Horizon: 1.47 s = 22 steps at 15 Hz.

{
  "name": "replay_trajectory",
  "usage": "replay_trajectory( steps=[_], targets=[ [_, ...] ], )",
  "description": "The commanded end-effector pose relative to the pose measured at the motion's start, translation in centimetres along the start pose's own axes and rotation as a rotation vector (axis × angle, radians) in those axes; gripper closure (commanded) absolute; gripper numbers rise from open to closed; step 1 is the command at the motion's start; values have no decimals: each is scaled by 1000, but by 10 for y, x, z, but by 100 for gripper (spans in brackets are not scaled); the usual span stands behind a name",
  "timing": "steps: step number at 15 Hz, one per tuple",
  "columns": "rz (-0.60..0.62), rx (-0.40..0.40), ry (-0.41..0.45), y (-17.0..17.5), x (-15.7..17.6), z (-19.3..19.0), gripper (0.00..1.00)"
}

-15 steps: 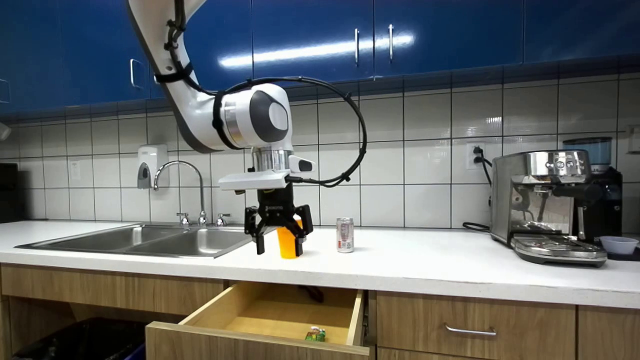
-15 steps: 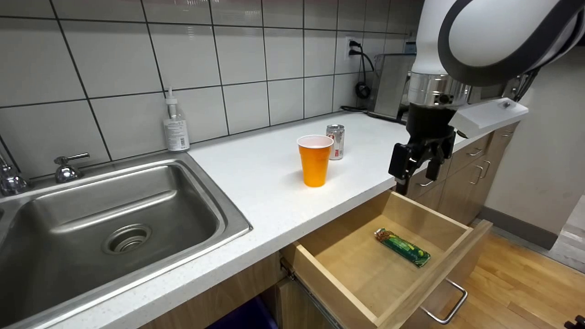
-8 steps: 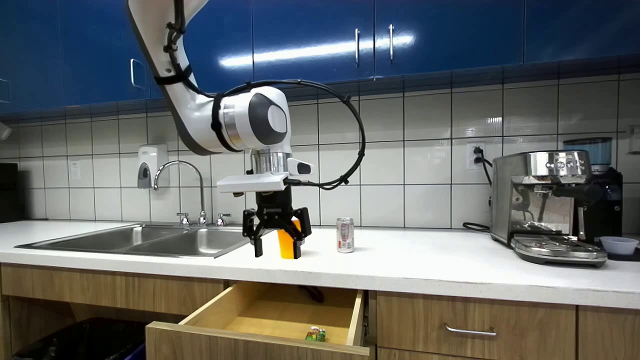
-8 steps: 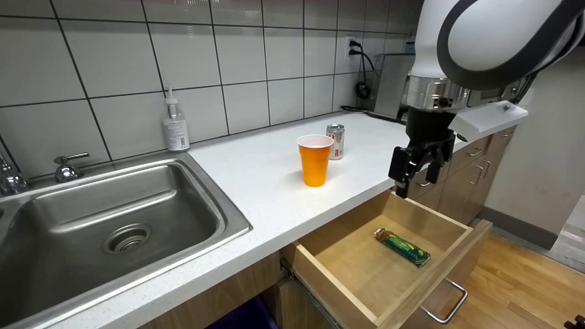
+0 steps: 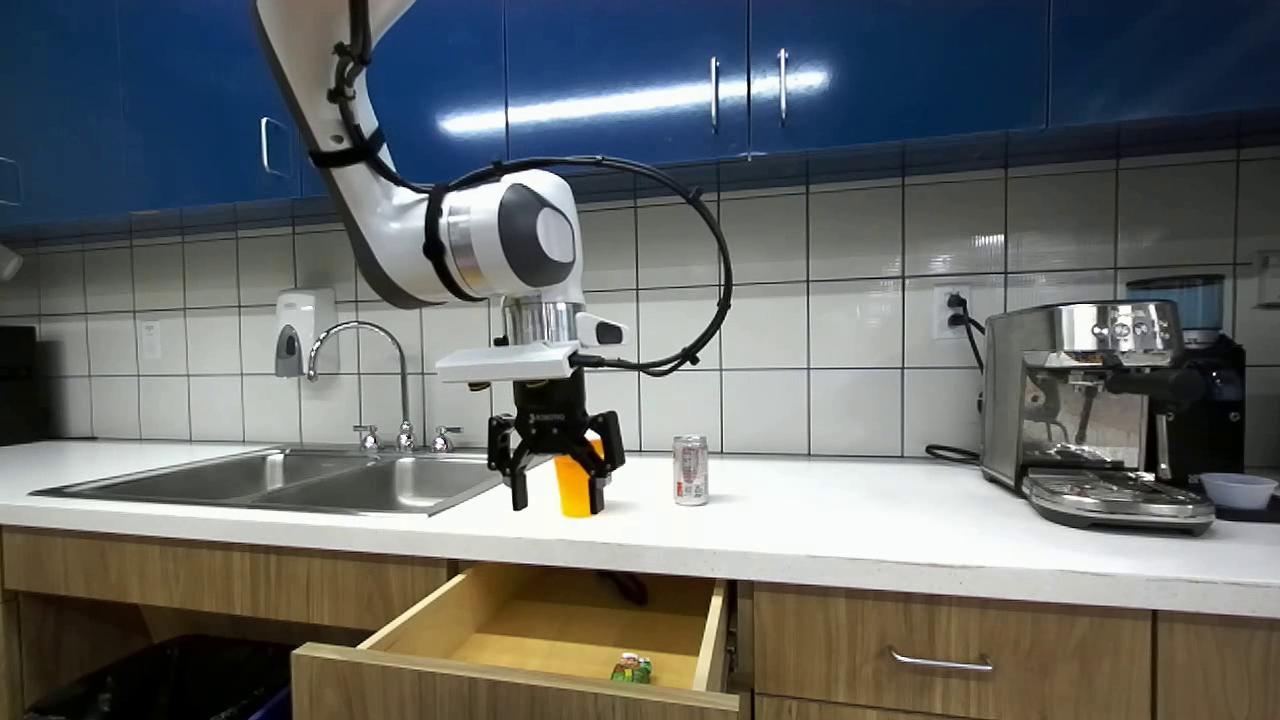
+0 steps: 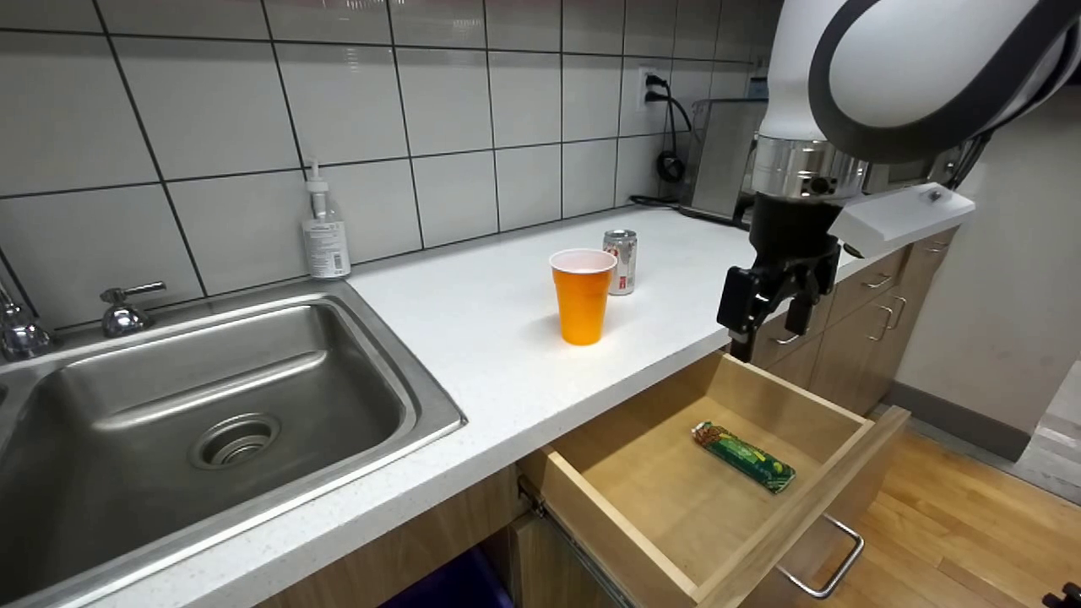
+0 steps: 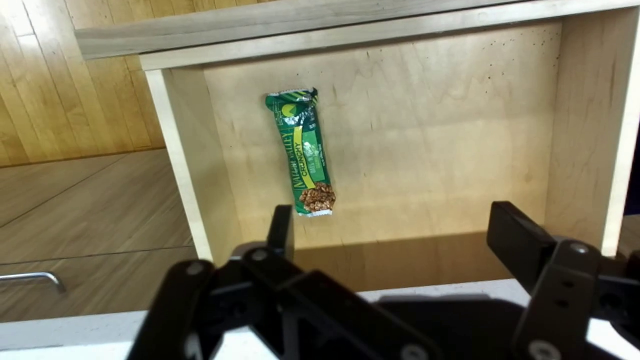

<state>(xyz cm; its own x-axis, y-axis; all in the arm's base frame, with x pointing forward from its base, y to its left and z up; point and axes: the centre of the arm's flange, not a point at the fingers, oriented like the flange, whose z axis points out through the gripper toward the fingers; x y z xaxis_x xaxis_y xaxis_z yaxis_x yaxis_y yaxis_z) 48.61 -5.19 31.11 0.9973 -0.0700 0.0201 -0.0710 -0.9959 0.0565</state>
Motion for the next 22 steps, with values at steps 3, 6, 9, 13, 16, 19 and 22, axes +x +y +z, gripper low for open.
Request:
replay_trajectory(
  steps=[3,6,9,13,16,19,22],
  targets=[
    [35,-25,67,21,10,-35,0],
    [62,-30,105,36,19,-53,0],
    [115,-25,143,50,32,-68,0],
    [163,-16,190,63,56,-84,0],
    [170,-31,217,71,76,-92,0],
    [169,-48,226,79,97,-93,0],
    [176,-57,234,89,115,-93,0]
  ],
)
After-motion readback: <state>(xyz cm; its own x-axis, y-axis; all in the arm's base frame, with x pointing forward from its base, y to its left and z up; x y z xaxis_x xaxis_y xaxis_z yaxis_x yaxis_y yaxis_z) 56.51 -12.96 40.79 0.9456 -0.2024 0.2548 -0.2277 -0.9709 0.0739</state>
